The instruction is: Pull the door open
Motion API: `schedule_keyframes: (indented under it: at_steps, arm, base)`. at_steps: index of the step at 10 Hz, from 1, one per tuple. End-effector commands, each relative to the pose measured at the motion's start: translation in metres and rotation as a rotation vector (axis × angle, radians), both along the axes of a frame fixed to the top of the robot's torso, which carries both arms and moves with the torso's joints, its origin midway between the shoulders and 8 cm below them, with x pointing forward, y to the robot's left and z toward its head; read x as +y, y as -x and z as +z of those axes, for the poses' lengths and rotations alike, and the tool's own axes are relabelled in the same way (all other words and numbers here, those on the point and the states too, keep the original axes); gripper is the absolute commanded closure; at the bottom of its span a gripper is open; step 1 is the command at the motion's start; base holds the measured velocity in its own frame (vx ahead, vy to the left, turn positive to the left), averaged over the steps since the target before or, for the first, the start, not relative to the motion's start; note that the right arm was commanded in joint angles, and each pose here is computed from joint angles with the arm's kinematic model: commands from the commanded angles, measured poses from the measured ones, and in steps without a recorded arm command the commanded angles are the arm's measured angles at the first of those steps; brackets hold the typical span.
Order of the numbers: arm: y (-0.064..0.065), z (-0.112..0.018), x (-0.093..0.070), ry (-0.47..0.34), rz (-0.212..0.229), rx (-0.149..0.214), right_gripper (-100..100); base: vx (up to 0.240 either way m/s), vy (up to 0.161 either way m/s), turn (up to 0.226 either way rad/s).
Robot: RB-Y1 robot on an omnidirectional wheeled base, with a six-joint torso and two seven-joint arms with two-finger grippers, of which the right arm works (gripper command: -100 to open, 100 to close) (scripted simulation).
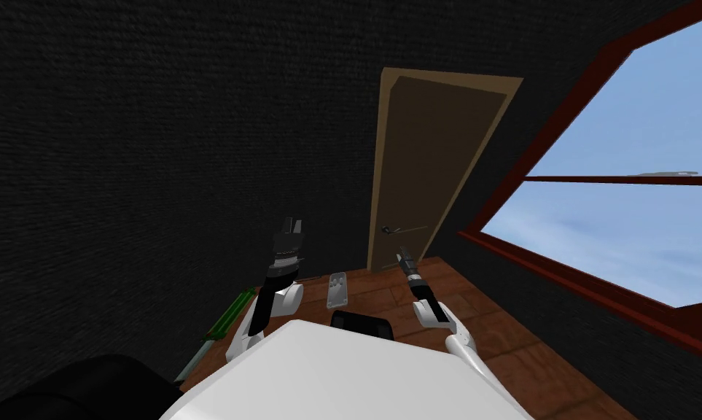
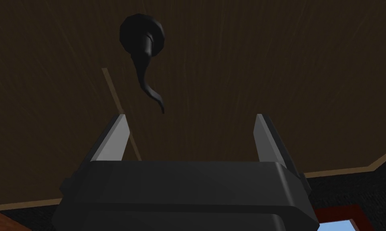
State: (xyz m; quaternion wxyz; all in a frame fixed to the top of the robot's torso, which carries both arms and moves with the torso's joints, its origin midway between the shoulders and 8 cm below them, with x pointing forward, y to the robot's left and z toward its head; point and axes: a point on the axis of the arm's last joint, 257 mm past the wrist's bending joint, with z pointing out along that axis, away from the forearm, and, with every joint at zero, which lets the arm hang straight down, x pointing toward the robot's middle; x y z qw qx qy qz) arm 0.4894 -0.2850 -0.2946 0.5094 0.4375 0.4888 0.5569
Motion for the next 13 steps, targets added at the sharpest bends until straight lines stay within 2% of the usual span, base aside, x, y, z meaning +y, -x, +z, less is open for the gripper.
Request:
schedule_keyframes:
  at_steps: [1,5,7,13]
  arm:
    - [-0.001,-0.008,-0.004,0.01,0.0,0.014,-100]
    - [-0.004,-0.023,-0.012,0.032,0.0,0.045,-100]
    - [-0.005,-0.036,-0.021,0.053,-0.002,0.072,-100]
    - [-0.007,-0.056,-0.04,0.096,-0.01,0.121,-100]
  base:
    - [0.075,-0.05,0.101]
    - [0.076,-0.063,0.091]
    - [0.109,-0.086,0.15]
    - [0.065,-0.066,0.138]
